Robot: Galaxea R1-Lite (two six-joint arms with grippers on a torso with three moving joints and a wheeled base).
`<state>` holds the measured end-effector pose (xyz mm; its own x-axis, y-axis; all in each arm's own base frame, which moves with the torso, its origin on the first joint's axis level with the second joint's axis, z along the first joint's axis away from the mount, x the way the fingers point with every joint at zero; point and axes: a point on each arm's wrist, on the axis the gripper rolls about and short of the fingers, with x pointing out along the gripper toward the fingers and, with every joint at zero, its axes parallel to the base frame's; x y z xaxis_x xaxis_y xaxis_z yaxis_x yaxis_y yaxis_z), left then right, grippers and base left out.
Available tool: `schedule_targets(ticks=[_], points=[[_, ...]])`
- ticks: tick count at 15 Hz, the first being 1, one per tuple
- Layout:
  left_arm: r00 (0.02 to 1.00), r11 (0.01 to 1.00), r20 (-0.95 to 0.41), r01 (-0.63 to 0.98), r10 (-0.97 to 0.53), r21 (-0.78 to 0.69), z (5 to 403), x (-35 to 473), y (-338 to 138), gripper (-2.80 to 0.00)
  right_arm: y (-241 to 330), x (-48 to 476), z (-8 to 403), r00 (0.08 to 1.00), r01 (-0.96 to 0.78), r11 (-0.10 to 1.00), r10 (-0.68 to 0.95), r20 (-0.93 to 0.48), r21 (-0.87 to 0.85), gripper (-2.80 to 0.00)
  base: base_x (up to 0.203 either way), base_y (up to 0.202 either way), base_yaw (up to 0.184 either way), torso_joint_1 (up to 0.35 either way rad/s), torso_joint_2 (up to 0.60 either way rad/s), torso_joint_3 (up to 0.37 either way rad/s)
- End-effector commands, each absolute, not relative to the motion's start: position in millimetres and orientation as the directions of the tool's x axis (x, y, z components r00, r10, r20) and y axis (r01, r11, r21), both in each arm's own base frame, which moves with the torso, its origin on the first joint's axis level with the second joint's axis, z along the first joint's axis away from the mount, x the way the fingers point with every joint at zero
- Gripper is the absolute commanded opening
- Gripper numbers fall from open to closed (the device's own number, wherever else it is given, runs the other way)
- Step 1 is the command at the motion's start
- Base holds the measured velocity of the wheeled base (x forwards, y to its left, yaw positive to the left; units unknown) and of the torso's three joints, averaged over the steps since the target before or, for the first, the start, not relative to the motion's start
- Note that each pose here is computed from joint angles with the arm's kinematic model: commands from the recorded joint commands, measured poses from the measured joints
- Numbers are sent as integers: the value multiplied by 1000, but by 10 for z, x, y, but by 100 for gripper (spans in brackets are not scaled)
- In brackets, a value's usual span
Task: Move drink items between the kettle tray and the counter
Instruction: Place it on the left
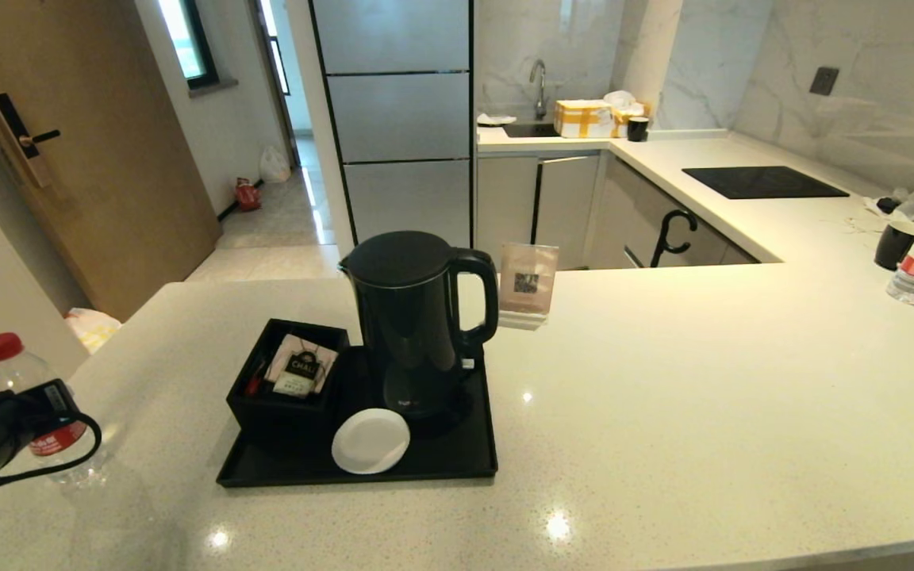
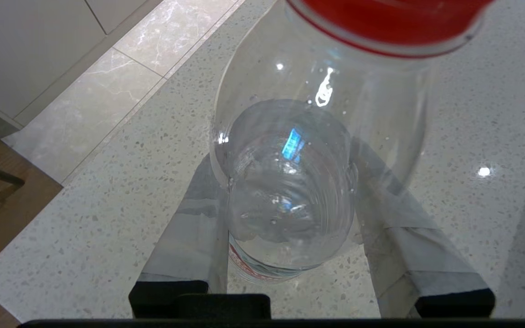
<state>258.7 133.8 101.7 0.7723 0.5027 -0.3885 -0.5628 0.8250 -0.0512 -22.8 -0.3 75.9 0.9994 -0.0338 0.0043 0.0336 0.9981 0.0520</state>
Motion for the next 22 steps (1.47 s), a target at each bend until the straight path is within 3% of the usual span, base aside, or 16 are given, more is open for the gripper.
schedule_targets(ticks=[1, 11, 22], points=[[775, 828, -388, -559, 499, -52, 1010, 2578, 1311, 0, -3, -228, 758, 999, 34, 998, -34, 3, 52, -280, 0, 0, 0, 0, 0, 0], [774, 830, -393, -556, 497, -47, 1013, 2521, 1262, 0, -3, -228, 760, 999, 33, 998, -34, 5, 52, -280, 0, 0, 0, 0, 0, 0], [824, 861, -322, -507, 467, -48, 1383, 1935, 843, 0, -3, -228, 760, 999, 33, 998, -34, 5, 52, -280, 0, 0, 0, 0, 0, 0]])
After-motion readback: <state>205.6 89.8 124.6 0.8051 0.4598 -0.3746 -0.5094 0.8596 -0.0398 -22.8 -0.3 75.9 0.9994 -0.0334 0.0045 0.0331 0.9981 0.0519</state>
